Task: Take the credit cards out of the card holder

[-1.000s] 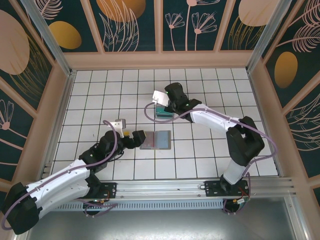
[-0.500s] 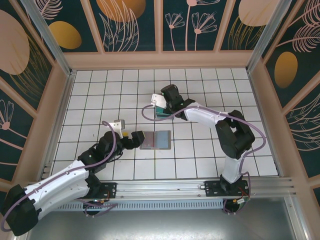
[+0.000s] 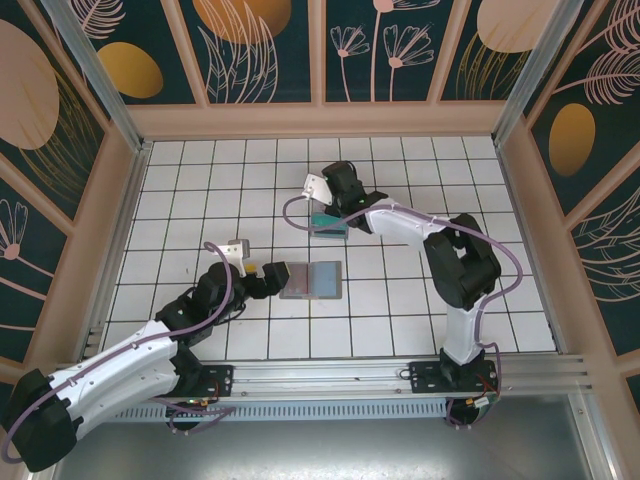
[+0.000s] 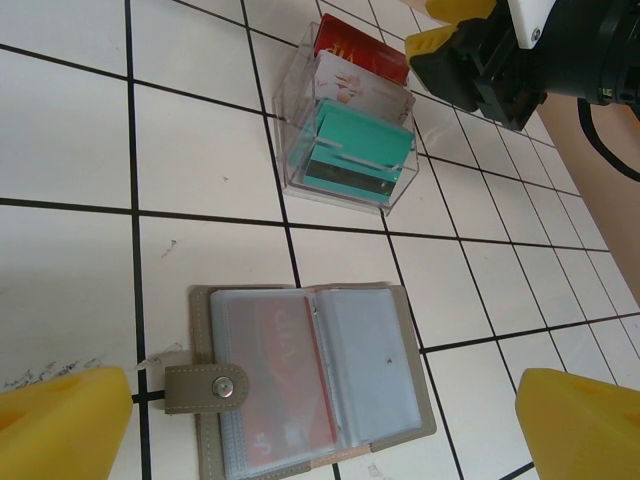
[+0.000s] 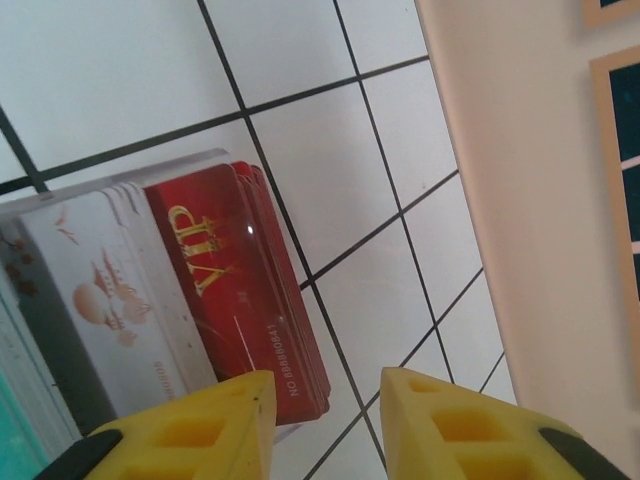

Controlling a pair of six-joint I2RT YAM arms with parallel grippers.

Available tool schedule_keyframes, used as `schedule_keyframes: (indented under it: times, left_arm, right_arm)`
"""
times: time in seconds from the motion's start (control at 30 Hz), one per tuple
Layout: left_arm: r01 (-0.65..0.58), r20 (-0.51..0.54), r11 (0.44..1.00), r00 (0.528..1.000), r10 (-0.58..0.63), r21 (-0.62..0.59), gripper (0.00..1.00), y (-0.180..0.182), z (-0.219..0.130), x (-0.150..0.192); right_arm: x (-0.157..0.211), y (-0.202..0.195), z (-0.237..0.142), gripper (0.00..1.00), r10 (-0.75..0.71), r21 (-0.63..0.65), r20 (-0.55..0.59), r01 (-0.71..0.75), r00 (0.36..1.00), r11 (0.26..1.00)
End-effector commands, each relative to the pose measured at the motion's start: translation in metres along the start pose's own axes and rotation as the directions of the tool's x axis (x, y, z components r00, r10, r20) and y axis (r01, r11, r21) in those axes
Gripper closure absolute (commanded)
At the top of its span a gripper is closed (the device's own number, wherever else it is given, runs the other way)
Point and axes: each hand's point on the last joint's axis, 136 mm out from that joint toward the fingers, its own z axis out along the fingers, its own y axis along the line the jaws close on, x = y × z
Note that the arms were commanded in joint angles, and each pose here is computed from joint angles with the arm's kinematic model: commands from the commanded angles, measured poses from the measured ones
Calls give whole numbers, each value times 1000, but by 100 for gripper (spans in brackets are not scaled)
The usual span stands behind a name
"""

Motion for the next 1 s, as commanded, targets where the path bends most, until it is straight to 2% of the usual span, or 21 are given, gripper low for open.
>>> schedule_keyframes:
  times: [0.0,0.1,0.2,0.33,0.5,0.7,0.8,0.97]
  left_arm:
    - [-12,2,1000,1000,12,-25,1,7,-1,3]
    - [-12,-1,1000,1000,12,-22,2,7,0,3]
    - [-15,-11,1000,1000,15,-11,2,5,1,5]
    - [-15,-21,1000,1000,15,-21,1,7,4,7]
    - [-12,-41,1000,999,11,-22,1,6,9,11]
    - [3,-88,1000,996,-5,-24,2,5,19,21]
    - [8,-119,999,993,-13,-46,3,7,27,26]
    - [12,-166,999,986,-20,-47,5,6,38,36]
  right_arm:
    - [-9,-18,1,66,58,50,22,-59,998,997]
    - [-13,-26,-5,66,99,64,35,-101,994,993]
    - [-26,-39,-20,65,222,46,83,-227,971,973]
    - [-37,-51,-45,64,445,-2,132,-449,886,894]
    - [-36,-41,-70,63,711,-108,111,-703,695,703]
    - [-23,12,-93,63,909,-286,-63,-880,411,378]
    - [-18,45,-106,63,939,-357,-120,-897,322,262]
    - [-4,93,-124,63,960,-400,-174,-907,220,136]
